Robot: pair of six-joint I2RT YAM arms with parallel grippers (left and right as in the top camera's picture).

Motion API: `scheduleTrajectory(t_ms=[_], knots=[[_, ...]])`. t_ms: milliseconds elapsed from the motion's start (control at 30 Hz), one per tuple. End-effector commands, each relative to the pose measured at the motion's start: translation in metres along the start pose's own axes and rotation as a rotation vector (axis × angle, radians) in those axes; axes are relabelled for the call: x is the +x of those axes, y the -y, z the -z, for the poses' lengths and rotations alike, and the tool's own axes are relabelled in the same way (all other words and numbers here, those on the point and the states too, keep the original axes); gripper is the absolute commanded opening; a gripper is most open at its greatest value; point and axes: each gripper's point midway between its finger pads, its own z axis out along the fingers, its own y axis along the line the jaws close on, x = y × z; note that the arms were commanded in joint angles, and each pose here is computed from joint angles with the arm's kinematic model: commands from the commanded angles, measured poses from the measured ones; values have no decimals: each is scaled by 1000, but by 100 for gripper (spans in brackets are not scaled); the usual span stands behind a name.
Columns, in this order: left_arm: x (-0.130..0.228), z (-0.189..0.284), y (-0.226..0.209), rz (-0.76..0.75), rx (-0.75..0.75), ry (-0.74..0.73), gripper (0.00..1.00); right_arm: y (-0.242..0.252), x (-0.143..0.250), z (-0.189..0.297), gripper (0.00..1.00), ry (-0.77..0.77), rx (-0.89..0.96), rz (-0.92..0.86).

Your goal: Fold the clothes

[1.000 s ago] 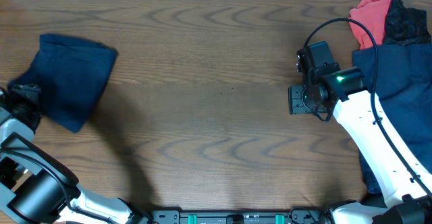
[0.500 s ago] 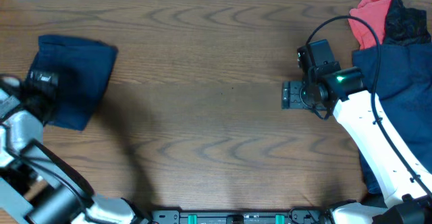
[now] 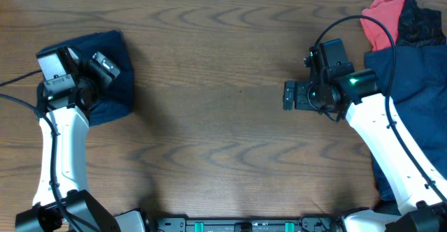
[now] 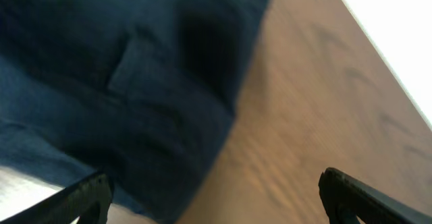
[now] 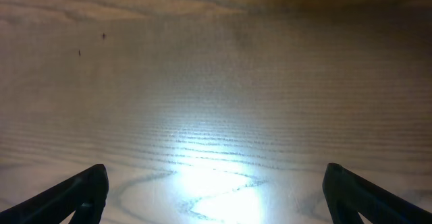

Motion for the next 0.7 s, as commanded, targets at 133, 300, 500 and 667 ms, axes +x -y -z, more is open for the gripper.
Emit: scheduleTrajectory(t_ms=[133,300,500,667], knots=[[-9,5,-16,-13,-100,46,98,2,-1,2,99,0,-4,10],[-5,5,-19,11,-109,34,98,2,-1,2,99,1,-3,10],[0,-1,-39,86,-181,25,98,2,0,2,99,-4,-2,10],[14,-24,-70,127,-258,-49,86,3,0,2,99,-7,-1,9]])
